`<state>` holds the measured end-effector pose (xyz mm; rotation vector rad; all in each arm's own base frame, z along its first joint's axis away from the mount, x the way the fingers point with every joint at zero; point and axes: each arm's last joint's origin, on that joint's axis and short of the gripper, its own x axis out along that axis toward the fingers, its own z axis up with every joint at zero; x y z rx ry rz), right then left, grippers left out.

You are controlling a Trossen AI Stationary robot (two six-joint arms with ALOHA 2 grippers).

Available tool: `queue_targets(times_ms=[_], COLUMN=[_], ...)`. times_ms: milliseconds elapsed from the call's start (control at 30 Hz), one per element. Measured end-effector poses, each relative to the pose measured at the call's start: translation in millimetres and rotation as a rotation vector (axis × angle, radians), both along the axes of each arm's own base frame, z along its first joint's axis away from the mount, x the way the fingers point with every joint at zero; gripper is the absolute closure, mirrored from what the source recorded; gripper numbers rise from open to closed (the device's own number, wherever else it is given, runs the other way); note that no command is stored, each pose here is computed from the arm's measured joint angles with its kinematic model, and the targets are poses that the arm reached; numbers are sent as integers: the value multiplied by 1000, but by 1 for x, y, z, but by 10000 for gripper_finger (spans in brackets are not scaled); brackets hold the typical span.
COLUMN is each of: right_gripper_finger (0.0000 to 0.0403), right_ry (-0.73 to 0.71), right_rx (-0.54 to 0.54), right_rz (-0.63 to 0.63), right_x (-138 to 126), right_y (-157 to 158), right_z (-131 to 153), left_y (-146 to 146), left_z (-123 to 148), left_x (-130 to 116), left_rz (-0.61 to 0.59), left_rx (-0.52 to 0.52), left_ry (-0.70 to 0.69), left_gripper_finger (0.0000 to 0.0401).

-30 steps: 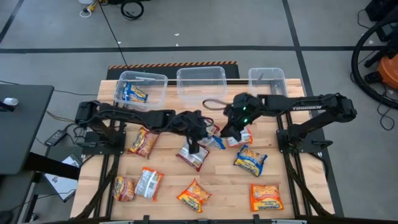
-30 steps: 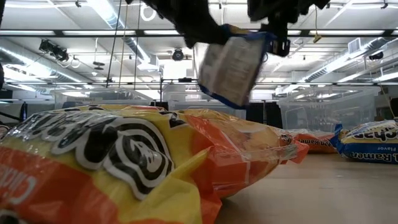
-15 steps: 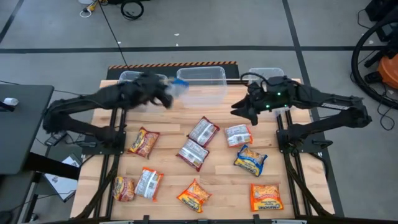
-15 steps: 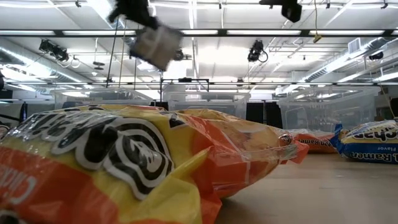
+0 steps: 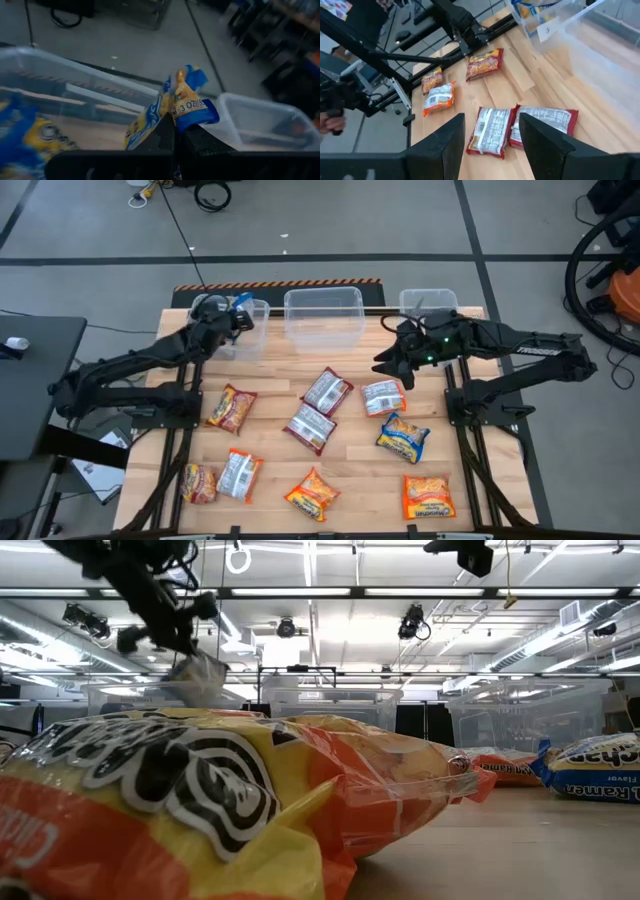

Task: Sort Maruchan noodles
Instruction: Put the top right blue noodle pack into the left transparent bin

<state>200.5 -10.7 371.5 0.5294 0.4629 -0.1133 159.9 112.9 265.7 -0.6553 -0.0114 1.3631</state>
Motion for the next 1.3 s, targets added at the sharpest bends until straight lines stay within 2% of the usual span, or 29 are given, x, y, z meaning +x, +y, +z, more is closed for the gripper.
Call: queue_targets(times_ms=[167, 233, 367, 500, 700, 833, 900, 1200, 1300], right_gripper_finger=[211, 211, 211, 211, 211, 211, 211, 211, 211], right_ry=[21, 25, 27, 27, 26, 26, 25, 25, 25], right_rx=[54, 64, 68, 70, 68, 75, 86, 79, 78], right_rz=[-7, 3, 21, 22, 19, -33, -55, -56, -55], right_x=[4, 4, 5, 5, 5, 5, 5, 5, 5], right_y=[4, 7, 11, 11, 11, 10, 9, 9, 9], right_z=[-3, -4, -4, -4, -4, -4, -4, -4, -4], left_y=[13, 16, 16, 12, 12, 15, 17, 23, 24], left_z=[-40, -48, -66, -81, -76, -67, -68, -71, -73], left_x=[-7, -9, -15, -20, -15, -12, -13, -30, -34], left_rz=[127, 172, 197, 264, 200, 149, 119, 126, 123], left_rx=[-45, -30, -58, -92, -60, -18, -80, -341, -388], left_ry=[-4, 1, -5, -96, -86, -139, -119, -40, -27], left_gripper_finger=[395, 395, 395, 395, 395, 395, 395, 396, 392])
